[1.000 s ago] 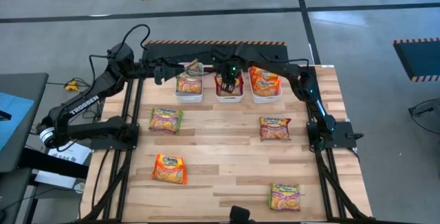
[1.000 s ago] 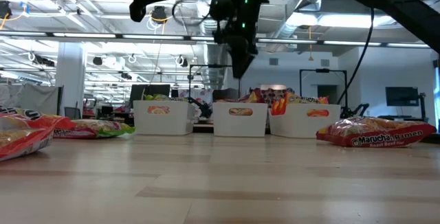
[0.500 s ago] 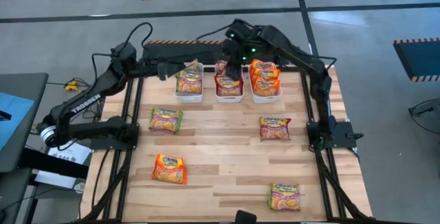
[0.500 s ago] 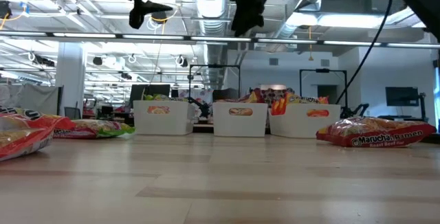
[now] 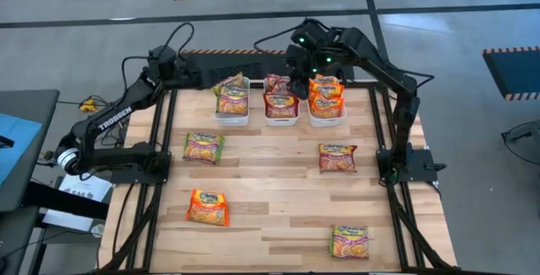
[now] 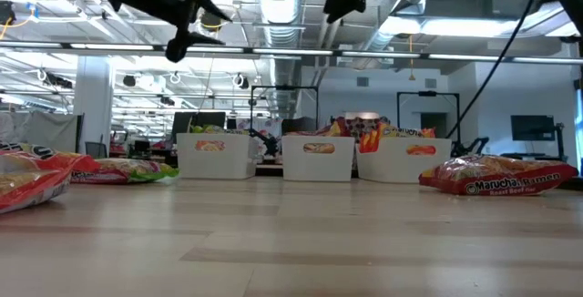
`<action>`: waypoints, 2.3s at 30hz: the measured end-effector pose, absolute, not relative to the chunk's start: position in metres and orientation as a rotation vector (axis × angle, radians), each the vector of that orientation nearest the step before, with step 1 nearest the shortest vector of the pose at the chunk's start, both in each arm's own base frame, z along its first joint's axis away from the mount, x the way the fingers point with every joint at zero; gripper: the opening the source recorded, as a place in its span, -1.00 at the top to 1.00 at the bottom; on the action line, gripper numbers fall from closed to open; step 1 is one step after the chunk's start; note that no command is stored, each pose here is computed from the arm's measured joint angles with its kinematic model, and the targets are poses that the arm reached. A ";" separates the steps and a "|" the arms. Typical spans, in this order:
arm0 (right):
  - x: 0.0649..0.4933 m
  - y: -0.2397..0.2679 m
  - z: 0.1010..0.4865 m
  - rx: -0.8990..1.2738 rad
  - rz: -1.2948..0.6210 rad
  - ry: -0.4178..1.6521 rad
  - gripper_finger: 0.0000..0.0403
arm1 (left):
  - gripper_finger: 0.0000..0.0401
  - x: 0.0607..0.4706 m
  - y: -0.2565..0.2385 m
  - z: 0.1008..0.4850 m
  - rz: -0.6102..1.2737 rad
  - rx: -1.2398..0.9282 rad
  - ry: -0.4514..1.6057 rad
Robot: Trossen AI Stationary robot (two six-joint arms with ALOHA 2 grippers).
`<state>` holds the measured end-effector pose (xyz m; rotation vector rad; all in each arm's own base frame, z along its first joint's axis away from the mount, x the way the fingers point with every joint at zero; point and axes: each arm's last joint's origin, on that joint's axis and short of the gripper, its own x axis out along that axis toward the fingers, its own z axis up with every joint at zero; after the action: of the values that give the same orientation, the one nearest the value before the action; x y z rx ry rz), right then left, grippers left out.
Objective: Sort Maruchan noodles
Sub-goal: Put the green noodle pack into the left white bin
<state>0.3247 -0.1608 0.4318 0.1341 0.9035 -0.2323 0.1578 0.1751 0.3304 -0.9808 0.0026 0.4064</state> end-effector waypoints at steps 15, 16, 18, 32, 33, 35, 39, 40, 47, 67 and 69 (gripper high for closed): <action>0.319 -0.160 0.426 0.154 -0.226 0.986 0.03 | -0.05 0.095 0.181 0.332 0.322 -1.193 0.036; 0.319 -0.160 0.426 0.154 -0.227 0.986 0.03 | -0.05 0.094 0.180 0.333 0.316 -1.190 0.034; 0.319 -0.160 0.426 0.154 -0.226 0.986 0.03 | -0.05 0.094 0.180 0.338 0.318 -1.178 0.028; 0.320 -0.162 0.428 0.124 -0.221 0.961 0.03 | -0.05 0.079 0.129 0.443 1.013 -0.675 0.310; 0.320 -0.162 0.428 0.124 -0.221 0.961 0.03 | -0.05 0.076 0.124 0.443 1.068 -0.652 0.387; 0.321 -0.162 0.428 0.124 -0.220 0.961 0.03 | -0.05 0.074 0.116 0.442 1.089 -0.657 0.503; 0.322 -0.160 0.428 0.121 -0.215 0.961 0.03 | -0.05 0.074 0.107 0.426 1.011 -0.801 0.636; 0.322 -0.159 0.428 0.121 -0.214 0.961 0.03 | -0.05 0.075 0.107 0.420 0.986 -0.838 0.664; 0.324 -0.155 0.428 0.111 -0.200 0.959 0.03 | -0.05 0.097 0.120 0.360 0.834 -0.983 0.778; 0.327 -0.148 0.428 0.102 -0.183 0.960 0.03 | -0.05 0.130 0.133 0.252 0.749 -0.967 0.985; 0.328 -0.147 0.428 0.099 -0.178 0.960 0.03 | -0.05 0.134 0.136 0.246 0.748 -0.939 1.027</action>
<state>0.3278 -0.1469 0.4279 0.0995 0.9595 -0.1784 0.1338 0.1357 0.2460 -0.9388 1.0274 0.7484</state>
